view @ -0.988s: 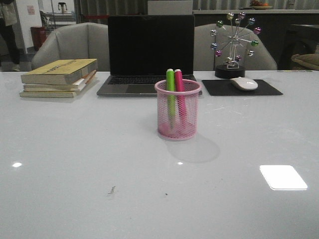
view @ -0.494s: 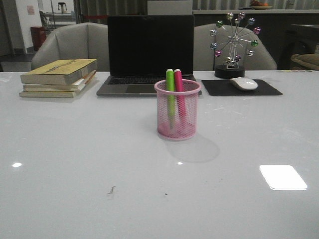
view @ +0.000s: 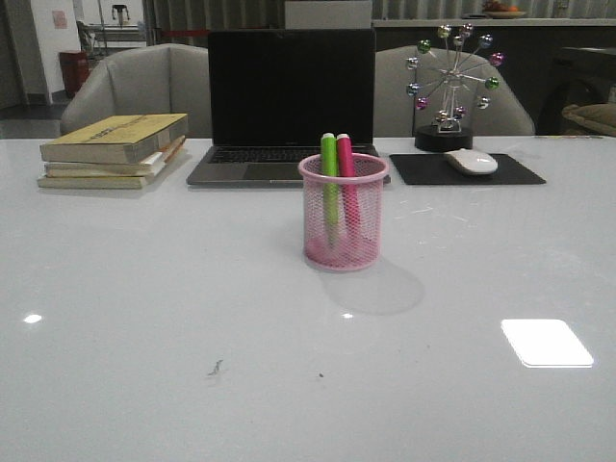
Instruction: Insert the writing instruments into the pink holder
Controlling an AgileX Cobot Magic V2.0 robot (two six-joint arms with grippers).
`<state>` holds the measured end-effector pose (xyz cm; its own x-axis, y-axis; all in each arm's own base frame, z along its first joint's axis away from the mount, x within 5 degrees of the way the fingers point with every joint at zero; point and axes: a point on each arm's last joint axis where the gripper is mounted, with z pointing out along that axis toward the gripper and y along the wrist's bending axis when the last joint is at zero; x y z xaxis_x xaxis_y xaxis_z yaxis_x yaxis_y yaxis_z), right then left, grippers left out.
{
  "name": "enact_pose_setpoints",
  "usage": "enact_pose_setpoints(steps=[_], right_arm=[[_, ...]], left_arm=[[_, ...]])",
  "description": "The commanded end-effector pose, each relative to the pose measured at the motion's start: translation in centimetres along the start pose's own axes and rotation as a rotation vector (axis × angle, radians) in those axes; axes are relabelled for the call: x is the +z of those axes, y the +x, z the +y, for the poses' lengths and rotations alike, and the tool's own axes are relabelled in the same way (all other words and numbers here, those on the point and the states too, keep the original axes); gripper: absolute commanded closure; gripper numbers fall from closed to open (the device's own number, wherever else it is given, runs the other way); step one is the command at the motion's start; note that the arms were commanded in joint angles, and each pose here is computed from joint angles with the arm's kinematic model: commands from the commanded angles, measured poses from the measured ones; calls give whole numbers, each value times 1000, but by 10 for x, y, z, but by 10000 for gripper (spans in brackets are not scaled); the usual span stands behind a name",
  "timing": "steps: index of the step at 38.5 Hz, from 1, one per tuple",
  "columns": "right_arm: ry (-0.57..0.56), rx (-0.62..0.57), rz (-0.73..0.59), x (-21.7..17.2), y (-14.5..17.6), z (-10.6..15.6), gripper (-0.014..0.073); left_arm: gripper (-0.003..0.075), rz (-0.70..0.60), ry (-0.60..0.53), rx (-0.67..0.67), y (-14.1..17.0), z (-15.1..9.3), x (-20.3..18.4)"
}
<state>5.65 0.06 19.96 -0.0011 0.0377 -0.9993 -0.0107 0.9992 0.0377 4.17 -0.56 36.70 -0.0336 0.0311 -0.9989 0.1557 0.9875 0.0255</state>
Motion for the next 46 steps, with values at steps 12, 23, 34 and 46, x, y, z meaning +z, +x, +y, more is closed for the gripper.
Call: enact_pose_setpoints(steps=[12, 23, 34, 46], right_arm=[[5, -7, -29, -1, 0, 0, 546], [5, -7, -29, -1, 0, 0, 546], [5, -7, -29, -1, 0, 0, 546], [5, -7, -29, -1, 0, 0, 546]], left_arm=[[348, -96, -2, -1, -15, 0, -1], [348, -96, -2, -1, -15, 0, -1], [348, -96, -2, -1, -15, 0, -1], [348, -96, -2, -1, -15, 0, -1]])
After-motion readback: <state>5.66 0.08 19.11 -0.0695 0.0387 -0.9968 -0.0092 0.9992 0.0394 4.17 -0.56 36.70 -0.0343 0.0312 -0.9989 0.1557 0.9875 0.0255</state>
